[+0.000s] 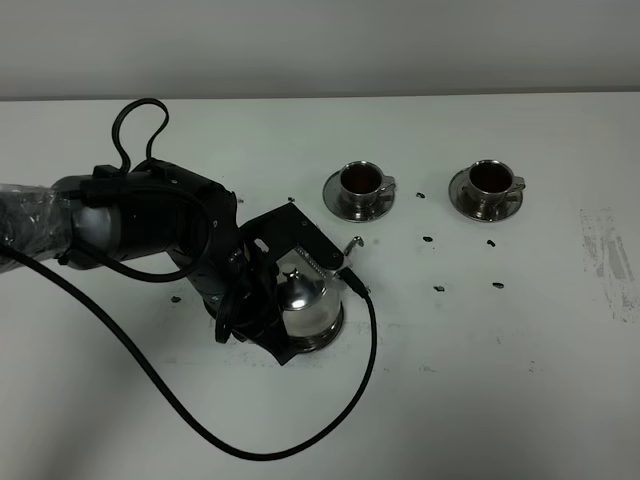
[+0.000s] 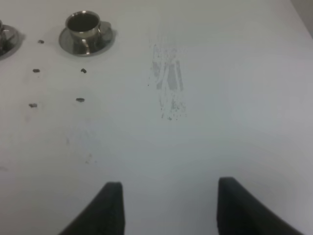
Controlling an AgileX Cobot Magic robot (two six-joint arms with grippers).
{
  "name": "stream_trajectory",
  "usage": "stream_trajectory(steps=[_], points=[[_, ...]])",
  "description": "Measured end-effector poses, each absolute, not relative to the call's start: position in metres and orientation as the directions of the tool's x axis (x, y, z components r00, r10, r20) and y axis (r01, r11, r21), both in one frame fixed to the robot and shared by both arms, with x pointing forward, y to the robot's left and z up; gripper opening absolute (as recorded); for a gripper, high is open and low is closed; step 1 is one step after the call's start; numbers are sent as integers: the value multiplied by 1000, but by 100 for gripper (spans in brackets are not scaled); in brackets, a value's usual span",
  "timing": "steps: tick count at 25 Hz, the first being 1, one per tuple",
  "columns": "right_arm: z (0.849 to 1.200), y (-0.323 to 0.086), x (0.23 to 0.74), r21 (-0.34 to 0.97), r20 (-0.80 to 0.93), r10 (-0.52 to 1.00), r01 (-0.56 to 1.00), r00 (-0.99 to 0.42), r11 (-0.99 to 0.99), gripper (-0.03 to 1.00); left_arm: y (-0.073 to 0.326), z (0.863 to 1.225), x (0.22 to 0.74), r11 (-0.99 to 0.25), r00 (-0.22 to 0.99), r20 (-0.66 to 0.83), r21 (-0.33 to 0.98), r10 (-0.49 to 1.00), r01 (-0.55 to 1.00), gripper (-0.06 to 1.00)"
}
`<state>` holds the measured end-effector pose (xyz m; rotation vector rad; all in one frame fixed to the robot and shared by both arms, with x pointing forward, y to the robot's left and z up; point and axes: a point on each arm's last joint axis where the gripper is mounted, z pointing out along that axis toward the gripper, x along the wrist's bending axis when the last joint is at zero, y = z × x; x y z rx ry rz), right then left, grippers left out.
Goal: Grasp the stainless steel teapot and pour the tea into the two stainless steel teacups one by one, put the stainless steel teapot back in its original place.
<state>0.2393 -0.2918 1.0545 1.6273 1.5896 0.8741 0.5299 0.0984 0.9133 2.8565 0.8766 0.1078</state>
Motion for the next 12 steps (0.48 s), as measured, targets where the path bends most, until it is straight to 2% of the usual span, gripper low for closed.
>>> stream_trajectory(steps=[6, 9, 12], points=[[1054, -292, 239, 845, 0, 1000, 535, 24, -12, 42, 99, 919, 529, -816, 826, 28, 178, 563, 551, 50], [1054, -292, 239, 845, 0, 1000, 535, 24, -12, 42, 100, 927, 528, -815, 826, 30, 186, 563, 549, 56], [1054, -292, 239, 845, 0, 1000, 535, 24, -12, 42, 103, 953, 523, -811, 826, 44, 224, 562, 540, 57]])
